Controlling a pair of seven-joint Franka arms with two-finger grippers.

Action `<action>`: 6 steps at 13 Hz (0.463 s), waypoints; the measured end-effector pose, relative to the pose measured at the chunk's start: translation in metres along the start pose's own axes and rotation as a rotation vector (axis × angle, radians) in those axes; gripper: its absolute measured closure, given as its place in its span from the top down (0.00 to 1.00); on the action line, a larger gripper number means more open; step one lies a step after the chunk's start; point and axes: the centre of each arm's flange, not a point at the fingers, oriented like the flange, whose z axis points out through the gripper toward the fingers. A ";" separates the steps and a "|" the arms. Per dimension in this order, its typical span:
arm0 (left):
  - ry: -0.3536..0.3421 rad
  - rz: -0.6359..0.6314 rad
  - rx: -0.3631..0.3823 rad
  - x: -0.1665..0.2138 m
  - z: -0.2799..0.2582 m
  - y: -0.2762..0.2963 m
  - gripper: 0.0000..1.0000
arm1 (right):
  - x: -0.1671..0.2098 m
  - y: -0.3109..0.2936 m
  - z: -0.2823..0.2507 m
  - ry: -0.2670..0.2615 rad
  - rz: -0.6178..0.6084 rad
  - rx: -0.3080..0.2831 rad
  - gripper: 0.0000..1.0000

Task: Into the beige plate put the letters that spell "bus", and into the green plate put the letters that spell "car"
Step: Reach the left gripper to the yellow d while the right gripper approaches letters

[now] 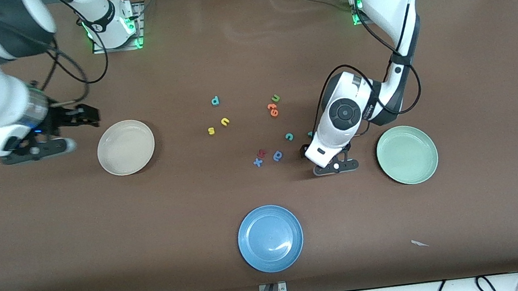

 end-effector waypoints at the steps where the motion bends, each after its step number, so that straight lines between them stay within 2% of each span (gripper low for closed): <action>1: -0.002 -0.008 0.001 0.000 0.005 0.003 0.94 | 0.000 -0.019 0.017 0.007 -0.018 0.001 1.00; 3: -0.008 -0.016 0.005 0.000 0.012 0.005 0.90 | -0.004 -0.049 0.053 0.027 -0.040 0.023 1.00; 4: -0.012 -0.016 0.008 -0.002 0.016 0.006 0.90 | -0.007 -0.062 0.073 0.034 -0.026 0.038 1.00; 6: -0.019 -0.010 0.012 -0.006 0.021 0.011 0.84 | -0.021 -0.095 0.112 0.055 0.016 0.051 1.00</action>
